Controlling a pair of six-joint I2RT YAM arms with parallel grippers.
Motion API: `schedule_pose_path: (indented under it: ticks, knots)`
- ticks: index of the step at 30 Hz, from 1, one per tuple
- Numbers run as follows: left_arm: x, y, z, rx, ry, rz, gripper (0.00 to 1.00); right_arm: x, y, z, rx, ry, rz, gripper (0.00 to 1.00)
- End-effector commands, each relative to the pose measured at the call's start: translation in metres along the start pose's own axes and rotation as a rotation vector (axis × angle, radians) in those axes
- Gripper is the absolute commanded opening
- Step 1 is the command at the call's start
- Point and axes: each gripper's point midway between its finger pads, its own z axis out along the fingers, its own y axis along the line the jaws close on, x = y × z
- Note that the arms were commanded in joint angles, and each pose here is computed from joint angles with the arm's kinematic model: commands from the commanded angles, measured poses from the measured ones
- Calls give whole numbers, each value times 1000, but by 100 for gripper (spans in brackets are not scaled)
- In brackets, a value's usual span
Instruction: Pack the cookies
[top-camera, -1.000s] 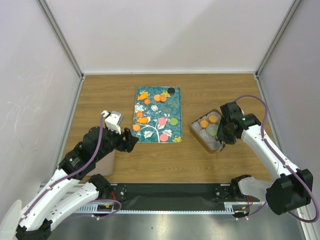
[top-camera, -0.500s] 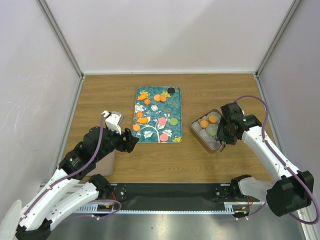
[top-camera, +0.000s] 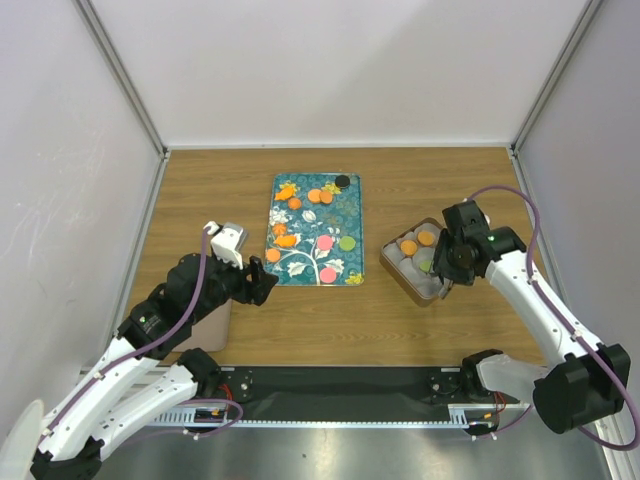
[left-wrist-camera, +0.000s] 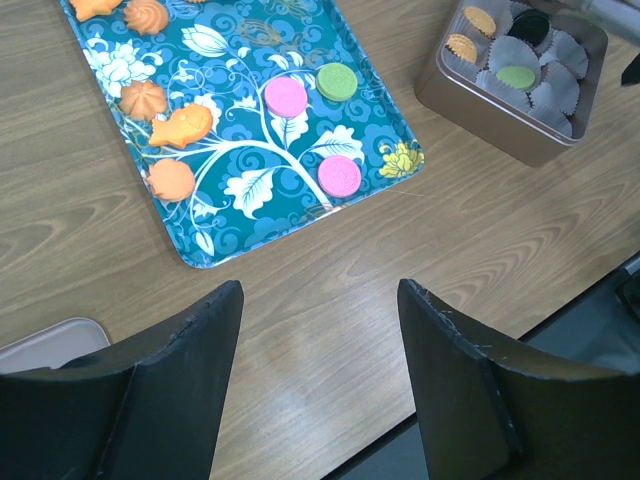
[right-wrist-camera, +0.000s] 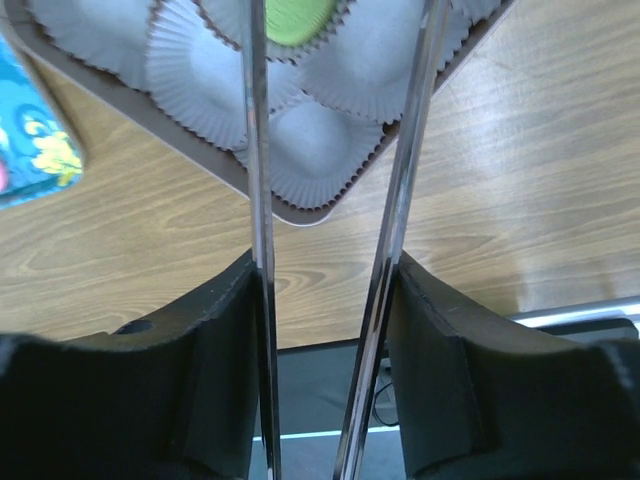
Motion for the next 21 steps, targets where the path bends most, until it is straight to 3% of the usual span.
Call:
schedule_pose_path:
  ticks: [1, 11, 21]
  knots:
    - [-3, 1, 2, -12, -16, 9, 70, -28, 15, -26, -51, -108, -23, 52]
    - [-3, 13, 4, -85, -9, -2, 70, -36, 69, -44, -186, -149, -150, 54]
    - [-2, 37, 4, -245, 20, -34, 69, 15, 163, -14, -363, -40, -443, 54]
